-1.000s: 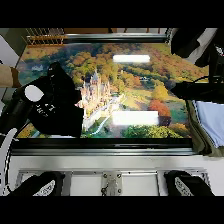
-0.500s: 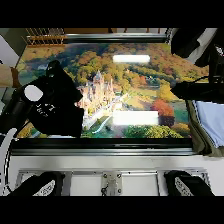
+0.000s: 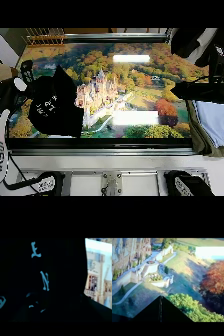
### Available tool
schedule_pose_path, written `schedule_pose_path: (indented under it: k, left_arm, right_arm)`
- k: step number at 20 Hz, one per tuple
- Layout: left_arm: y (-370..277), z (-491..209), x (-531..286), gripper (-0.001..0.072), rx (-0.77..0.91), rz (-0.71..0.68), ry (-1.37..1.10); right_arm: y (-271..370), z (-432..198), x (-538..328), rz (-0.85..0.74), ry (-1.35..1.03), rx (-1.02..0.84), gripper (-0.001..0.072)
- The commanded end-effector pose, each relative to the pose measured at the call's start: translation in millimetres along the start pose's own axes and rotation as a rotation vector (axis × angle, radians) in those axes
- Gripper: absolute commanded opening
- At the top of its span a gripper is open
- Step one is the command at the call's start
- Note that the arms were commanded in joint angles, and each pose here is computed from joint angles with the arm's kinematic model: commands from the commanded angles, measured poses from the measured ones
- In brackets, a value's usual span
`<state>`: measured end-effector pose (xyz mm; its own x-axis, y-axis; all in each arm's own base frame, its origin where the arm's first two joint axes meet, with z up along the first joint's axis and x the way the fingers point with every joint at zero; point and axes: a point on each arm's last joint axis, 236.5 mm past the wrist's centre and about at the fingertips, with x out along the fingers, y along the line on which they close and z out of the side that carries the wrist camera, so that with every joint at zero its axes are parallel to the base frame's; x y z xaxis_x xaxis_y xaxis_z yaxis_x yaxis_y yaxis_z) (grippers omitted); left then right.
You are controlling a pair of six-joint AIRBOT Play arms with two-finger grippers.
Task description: Fold the clothes and pants, and hang the long-sleeved shirts on hangers.
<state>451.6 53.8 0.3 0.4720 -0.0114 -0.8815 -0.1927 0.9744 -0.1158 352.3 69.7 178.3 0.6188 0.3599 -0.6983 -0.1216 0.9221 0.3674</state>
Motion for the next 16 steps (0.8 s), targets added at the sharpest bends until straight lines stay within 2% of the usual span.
schedule_pose_path:
  k: [1, 3, 4, 7, 8, 11, 14, 16]
  left_arm:
    - [34, -24, 56, 0.0709, -0.056, 0.050, 0.112]
    - [30, -34, 78, 0.0709, -0.045, 0.047, 0.144]
    - [26, -37, 85, 0.0681, -0.034, 0.045, 0.150]
    - [11, -31, 87, 0.0045, -0.008, 0.031, 0.136]
    - [2, -26, 81, 0.0007, 0.006, 0.020, 0.143]
    - [-62, -10, 44, 0.0007, 0.127, -0.073, 0.143]
    - [-173, -11, -10, 0.0007, 0.351, -0.256, 0.070]
    - [-250, -37, -47, 0.0007, 0.508, -0.391, 0.030]
  right_arm:
    - [1, 0, 0, 0.001, 0.000, -0.001, 0.0013]
    - [0, 0, 0, 0.001, 0.000, -0.001, 0.0014]
    - [0, 0, 0, 0.001, 0.000, -0.001, 0.0014]
    - [0, 0, 0, 0.001, 0.000, -0.001, 0.0014]
    - [0, 0, 0, 0.001, 0.000, -0.001, 0.0013]
    - [1, 0, 0, 0.001, 0.000, 0.000, 0.0014]
    - [1, 0, 0, 0.003, 0.000, 0.001, 0.0014]
    - [2, 1, 0, 0.008, -0.002, 0.003, 0.0014]
